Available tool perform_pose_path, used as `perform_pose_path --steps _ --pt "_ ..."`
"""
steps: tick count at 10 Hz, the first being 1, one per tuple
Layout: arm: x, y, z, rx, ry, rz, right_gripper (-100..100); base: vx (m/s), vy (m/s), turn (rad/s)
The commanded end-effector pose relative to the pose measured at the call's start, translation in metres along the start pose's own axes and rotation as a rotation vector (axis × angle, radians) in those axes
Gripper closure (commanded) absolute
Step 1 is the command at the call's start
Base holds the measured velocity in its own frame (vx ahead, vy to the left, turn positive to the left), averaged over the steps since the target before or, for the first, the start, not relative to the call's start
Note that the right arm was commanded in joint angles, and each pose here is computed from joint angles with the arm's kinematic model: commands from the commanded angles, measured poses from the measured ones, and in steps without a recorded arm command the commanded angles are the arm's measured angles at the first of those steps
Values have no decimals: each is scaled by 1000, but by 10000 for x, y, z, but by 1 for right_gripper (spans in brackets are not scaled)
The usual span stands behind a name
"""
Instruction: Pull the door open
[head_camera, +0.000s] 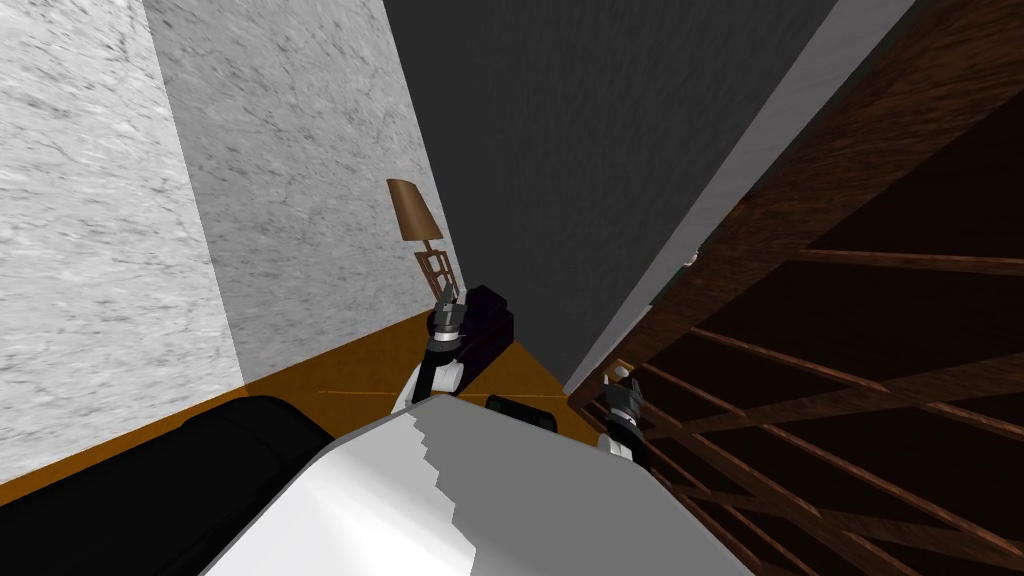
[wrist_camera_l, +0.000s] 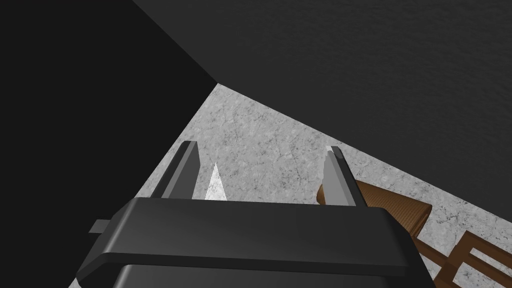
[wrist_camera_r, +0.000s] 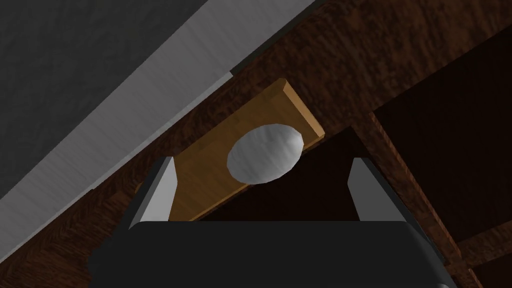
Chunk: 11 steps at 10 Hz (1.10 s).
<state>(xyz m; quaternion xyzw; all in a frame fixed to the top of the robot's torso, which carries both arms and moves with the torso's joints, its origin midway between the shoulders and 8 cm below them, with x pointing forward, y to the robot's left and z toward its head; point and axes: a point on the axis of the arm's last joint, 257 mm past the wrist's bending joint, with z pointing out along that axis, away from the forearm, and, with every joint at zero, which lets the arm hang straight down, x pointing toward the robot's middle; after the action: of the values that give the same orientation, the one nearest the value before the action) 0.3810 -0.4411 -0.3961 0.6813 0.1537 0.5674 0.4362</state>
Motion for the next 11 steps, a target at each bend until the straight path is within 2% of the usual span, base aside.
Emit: perform_pose_path --steps 1,2,3,5,6,10,11 --pt "7 -1 -5 -4 -2 49 -100 -43 -6 18" --pt "19 -6 -13 -10 -7 104 -100 -41 -1 32" --pt "19 -6 -13 -10 -7 109 -100 -35 0 15" --pt "41 -18 -32 -23 -17 216 -100 -59 -3 41" --pt "41 -18 -32 -24 -17 231 -100 -57 -10 19" --pt "70 -42 -64 -44 -32 410 -100 -54 -6 33" --pt "70 -42 -64 -44 -32 417 -100 -41 -1 18"
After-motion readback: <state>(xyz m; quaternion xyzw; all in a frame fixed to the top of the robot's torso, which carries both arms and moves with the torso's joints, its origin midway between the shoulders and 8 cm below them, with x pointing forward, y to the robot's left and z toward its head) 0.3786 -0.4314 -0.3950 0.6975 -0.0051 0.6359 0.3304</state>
